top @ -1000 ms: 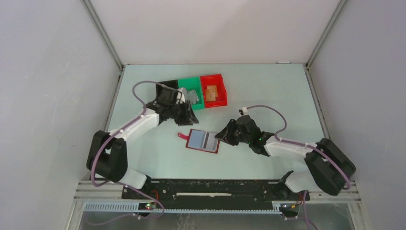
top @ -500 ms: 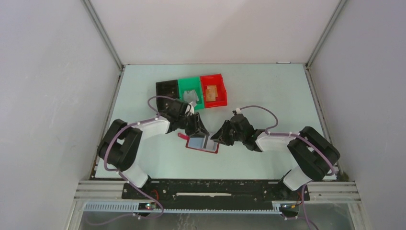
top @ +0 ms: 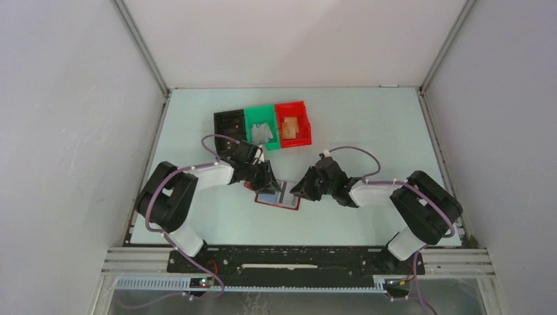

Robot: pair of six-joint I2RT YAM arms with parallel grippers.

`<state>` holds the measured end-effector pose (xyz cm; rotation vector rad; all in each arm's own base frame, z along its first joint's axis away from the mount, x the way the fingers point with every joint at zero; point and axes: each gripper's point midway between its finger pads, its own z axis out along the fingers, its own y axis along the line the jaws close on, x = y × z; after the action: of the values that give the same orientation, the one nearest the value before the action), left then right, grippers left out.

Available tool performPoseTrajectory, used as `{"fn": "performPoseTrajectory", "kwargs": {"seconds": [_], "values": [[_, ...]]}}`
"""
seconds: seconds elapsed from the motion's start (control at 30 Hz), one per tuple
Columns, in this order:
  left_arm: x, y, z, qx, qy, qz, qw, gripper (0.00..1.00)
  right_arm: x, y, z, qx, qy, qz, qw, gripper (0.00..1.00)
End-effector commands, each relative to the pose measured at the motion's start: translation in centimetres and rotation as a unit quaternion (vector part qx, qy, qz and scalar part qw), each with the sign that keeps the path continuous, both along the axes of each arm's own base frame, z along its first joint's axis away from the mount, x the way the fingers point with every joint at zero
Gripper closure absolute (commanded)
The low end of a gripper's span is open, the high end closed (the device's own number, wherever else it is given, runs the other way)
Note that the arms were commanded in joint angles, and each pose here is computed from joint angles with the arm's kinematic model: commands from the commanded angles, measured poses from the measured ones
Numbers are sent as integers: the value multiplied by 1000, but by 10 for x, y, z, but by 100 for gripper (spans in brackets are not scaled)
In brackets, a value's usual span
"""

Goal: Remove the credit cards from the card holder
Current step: Remove the credit card from the card holder.

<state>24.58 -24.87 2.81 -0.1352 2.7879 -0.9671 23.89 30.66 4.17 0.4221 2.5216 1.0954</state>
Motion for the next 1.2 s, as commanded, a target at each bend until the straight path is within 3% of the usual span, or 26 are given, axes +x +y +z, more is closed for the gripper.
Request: {"fn": "performPoseTrajectory", "kwargs": {"seconds": [0.0,0.53,0.83,0.97,1.17], "values": [[3,0,1,2,-19,-13,1000,61,9,3,0,-3,-3,-11,1000,67],[-1,-13,-4,-48,-8,-16,999,67,7,11,-15,4,15,-6,1000,67],[2,-10,0,-83,-19,1,996,85,6,7,-23,-5,23,-7,1000,67],[1,-14,8,-122,-22,4,992,99,5,7,-26,-6,27,-7,1000,68],[0,-10,16,-148,-29,11,989,100,4,5,-30,-6,32,-10,999,68]]}}
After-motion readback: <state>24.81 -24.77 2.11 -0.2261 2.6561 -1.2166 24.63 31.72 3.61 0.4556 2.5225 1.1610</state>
